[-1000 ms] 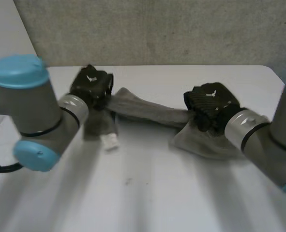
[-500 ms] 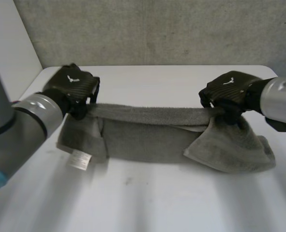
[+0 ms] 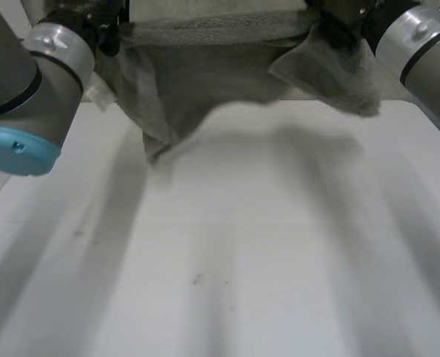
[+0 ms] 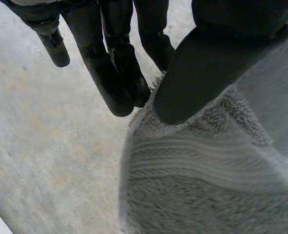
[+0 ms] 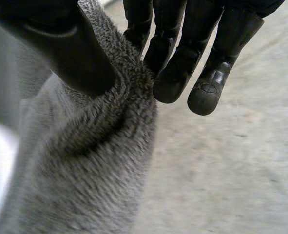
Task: Fold the towel.
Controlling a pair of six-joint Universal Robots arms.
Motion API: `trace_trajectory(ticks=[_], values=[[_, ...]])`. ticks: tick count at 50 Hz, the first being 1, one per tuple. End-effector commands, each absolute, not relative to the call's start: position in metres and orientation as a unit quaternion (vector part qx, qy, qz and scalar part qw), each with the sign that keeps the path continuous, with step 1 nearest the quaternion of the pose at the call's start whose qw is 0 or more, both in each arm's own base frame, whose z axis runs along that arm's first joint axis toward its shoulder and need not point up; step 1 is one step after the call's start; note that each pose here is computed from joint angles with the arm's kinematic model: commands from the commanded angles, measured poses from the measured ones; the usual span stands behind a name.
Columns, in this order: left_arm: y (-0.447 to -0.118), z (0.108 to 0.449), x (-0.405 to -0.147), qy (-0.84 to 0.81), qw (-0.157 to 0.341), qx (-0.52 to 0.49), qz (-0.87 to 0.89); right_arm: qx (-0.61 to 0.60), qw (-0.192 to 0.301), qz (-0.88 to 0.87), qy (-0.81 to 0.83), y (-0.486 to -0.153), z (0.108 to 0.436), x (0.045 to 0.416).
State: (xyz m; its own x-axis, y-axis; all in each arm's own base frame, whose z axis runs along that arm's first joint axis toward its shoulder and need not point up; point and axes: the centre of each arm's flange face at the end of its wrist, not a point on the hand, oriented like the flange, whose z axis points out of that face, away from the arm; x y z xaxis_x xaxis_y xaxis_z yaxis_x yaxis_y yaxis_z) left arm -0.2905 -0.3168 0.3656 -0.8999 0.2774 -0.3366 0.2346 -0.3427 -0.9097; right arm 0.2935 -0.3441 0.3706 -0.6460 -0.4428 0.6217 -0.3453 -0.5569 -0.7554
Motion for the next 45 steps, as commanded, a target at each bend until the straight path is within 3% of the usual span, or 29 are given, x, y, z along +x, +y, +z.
trace_trajectory(ticks=[1, 4, 7, 11, 18, 25, 31, 45], values=[[-0.287, 0.297, -0.277, -0.669, 0.019, -0.261, 0.696, -0.507, 0.131, -0.645, 0.556, -0.313, 0.319, 0.294], [-0.267, 0.249, -0.269, -0.719, 0.015, -0.284, 0.634, -0.549, 0.142, -0.571, 0.593, -0.301, 0.290, 0.288], [-0.257, 0.229, -0.264, -0.738, 0.014, -0.293, 0.607, -0.602, 0.130, -0.500, 0.609, -0.290, 0.267, 0.276], [-0.251, 0.217, -0.260, -0.750, 0.012, -0.298, 0.590, -0.674, 0.121, -0.421, 0.595, -0.276, 0.242, 0.268], [-0.246, 0.202, -0.259, -0.762, 0.013, -0.304, 0.571, -0.686, 0.099, -0.406, 0.595, -0.282, 0.226, 0.264], [-0.249, 0.207, -0.262, -0.757, 0.014, -0.302, 0.580, -0.562, 0.117, -0.492, 0.654, -0.306, 0.225, 0.269], [-0.251, 0.214, -0.263, -0.750, 0.015, -0.300, 0.589, -0.476, 0.139, -0.520, 0.696, -0.301, 0.226, 0.264], [-0.261, 0.212, -0.268, -0.748, 0.015, -0.300, 0.591, -0.369, 0.159, -0.515, 0.757, -0.229, 0.189, 0.234]])
